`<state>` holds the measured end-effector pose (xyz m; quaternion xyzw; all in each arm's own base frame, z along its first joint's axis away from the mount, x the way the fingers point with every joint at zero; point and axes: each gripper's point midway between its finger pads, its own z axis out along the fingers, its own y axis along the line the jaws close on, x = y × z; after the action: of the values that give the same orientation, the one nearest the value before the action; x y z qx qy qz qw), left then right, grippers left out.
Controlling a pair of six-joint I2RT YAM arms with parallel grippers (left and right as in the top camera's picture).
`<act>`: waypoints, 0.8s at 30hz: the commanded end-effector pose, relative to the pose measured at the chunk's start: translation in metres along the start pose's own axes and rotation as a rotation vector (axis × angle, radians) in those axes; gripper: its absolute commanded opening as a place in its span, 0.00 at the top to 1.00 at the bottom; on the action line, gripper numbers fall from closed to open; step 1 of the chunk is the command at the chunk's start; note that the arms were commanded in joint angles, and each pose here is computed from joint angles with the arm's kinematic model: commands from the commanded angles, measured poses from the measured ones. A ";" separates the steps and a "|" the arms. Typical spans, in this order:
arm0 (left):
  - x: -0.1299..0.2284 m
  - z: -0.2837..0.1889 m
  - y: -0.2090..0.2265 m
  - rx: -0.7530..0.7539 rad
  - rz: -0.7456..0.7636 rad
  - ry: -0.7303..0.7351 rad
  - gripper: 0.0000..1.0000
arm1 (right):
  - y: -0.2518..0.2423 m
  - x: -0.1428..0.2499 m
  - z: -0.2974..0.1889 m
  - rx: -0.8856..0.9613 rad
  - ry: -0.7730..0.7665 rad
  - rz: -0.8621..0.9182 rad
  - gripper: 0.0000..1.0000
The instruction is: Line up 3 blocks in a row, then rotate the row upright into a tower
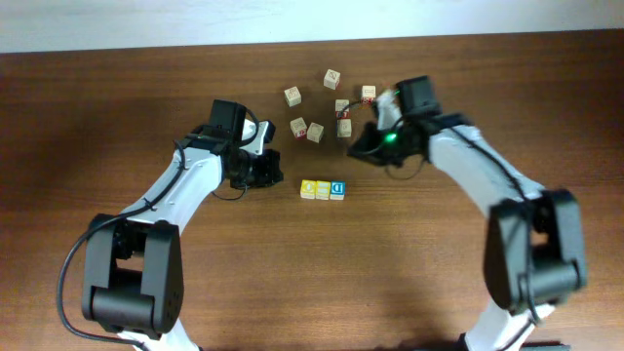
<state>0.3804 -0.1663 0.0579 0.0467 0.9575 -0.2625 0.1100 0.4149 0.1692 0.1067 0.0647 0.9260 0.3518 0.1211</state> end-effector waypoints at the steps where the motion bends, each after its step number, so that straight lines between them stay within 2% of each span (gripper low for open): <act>1: 0.001 0.003 0.002 -0.005 -0.012 0.007 1.00 | 0.003 -0.013 -0.060 0.008 -0.087 -0.018 0.96; 6: 0.001 0.004 0.002 -0.006 -0.012 0.008 1.00 | -0.043 0.015 -0.069 0.179 0.007 0.079 0.96; 12: 0.002 0.004 0.001 -0.005 -0.001 0.010 1.00 | -0.053 0.047 -0.038 0.201 0.100 0.095 0.96; 24: 0.001 0.012 -0.008 -0.042 0.051 -0.003 1.00 | -0.053 0.055 -0.003 0.230 0.050 0.145 0.96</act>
<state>0.3794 -0.1766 0.0557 0.0651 0.9601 -0.2448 0.1182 0.3612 0.1399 0.0737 0.1118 0.9530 0.2726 0.0710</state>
